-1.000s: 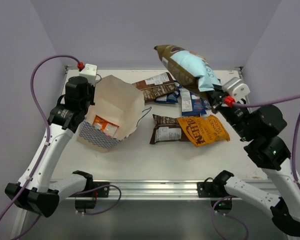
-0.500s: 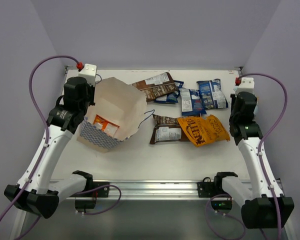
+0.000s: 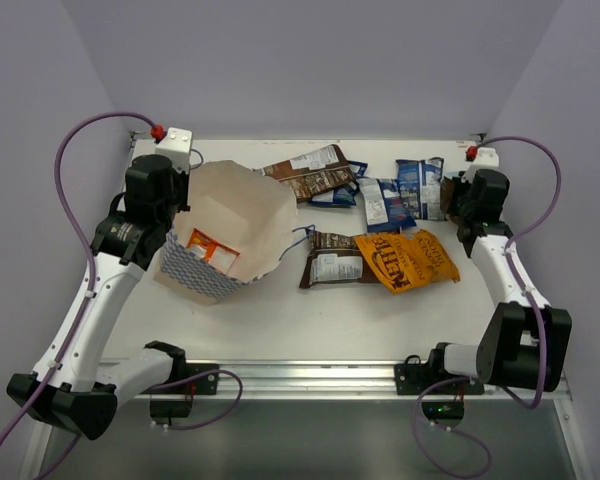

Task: Take the snacks out of the paper bag

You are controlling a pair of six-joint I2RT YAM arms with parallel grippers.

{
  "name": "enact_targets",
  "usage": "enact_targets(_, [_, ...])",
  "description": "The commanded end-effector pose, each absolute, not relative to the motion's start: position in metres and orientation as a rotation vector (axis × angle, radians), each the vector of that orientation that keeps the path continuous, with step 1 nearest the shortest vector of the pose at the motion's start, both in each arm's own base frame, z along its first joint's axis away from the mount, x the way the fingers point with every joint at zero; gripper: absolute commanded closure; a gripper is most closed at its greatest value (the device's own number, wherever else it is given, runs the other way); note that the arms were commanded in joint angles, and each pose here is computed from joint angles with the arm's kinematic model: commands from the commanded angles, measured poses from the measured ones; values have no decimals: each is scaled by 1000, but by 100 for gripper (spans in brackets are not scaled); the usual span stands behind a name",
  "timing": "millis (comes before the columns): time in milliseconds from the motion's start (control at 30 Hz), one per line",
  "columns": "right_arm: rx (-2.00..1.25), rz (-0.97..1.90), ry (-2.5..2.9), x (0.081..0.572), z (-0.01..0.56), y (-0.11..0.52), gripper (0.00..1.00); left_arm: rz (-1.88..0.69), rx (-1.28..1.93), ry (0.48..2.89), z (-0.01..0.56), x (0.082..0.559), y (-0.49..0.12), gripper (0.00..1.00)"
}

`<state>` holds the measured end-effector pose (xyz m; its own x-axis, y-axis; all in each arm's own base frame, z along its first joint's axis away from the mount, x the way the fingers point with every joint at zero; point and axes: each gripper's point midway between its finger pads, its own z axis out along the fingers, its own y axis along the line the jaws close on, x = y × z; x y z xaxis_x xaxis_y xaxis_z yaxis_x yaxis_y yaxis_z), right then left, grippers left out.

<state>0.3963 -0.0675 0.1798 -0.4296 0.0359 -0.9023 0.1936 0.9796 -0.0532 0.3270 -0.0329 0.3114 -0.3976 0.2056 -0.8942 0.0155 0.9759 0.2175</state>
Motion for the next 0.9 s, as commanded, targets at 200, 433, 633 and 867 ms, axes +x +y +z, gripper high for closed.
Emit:
enact_targets(200, [-60,242,1831,451,214,-2,100,182,118,1884,334,328,-33,100])
enact_targets(433, [132,31,1993,425,175,-41,80,181,112,1869,338,324,-31,100])
enact_targets(633, [334,-98,1987,371,198,-62,19,161,138,1858,342,326,-36,100])
enact_targets(867, [196,40,1800,330,291,-16,1,75,251,1839,340,325,-55,100])
